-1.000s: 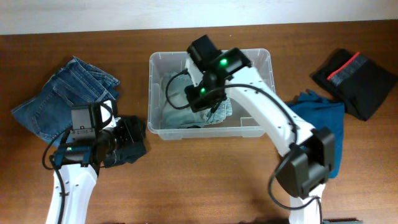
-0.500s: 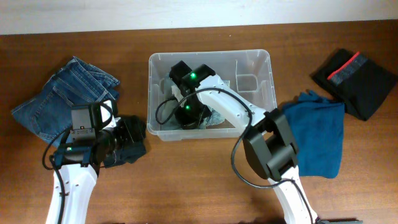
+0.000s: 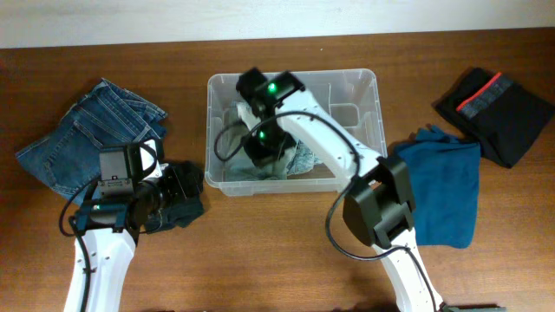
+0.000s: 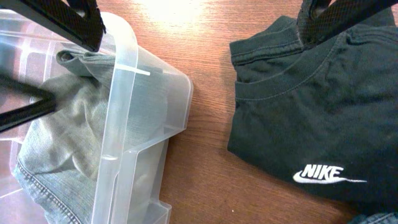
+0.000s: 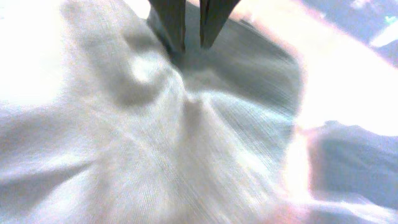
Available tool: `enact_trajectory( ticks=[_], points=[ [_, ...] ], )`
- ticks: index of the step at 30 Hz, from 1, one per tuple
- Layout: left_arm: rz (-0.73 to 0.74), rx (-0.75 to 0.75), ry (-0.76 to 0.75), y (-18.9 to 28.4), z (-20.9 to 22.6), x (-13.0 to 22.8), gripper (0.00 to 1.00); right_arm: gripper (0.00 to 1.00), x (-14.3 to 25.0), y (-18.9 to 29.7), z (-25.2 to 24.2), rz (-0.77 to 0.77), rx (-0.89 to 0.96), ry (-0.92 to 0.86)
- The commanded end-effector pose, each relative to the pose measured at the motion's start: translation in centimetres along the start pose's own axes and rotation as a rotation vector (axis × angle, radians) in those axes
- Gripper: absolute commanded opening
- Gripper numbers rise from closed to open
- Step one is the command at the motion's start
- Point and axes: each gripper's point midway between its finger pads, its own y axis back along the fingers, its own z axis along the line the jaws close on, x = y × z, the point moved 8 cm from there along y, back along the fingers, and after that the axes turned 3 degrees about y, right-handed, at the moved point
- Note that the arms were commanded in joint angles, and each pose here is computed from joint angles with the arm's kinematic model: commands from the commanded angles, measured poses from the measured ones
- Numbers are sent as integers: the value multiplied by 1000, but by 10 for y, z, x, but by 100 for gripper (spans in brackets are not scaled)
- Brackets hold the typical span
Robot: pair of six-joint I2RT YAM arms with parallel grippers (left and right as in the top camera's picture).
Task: Pack container
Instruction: 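Press and tuck the light-wash jeans down inside the bin with the right gripper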
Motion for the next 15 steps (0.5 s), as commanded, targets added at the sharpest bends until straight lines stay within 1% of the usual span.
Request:
enact_trajectory(
  ticks=[1, 3, 6, 10, 15],
  points=[
    [-6, -3, -20, 1, -1, -1, 99, 4, -9, 70, 14, -186, 9, 62],
    [-6, -3, -20, 1, -1, -1, 99, 4, -10, 86, 17, -225, 12, 72],
    [-6, -3, -20, 1, -1, -1, 99, 4, -9, 89, 16, -231, 41, 119],
    [-6, -3, -20, 1, -1, -1, 99, 4, -10, 74, -2, -179, 181, 96],
    [-6, -3, -20, 1, -1, -1, 99, 4, -12, 35, -19, -99, 240, 77]
  ],
)
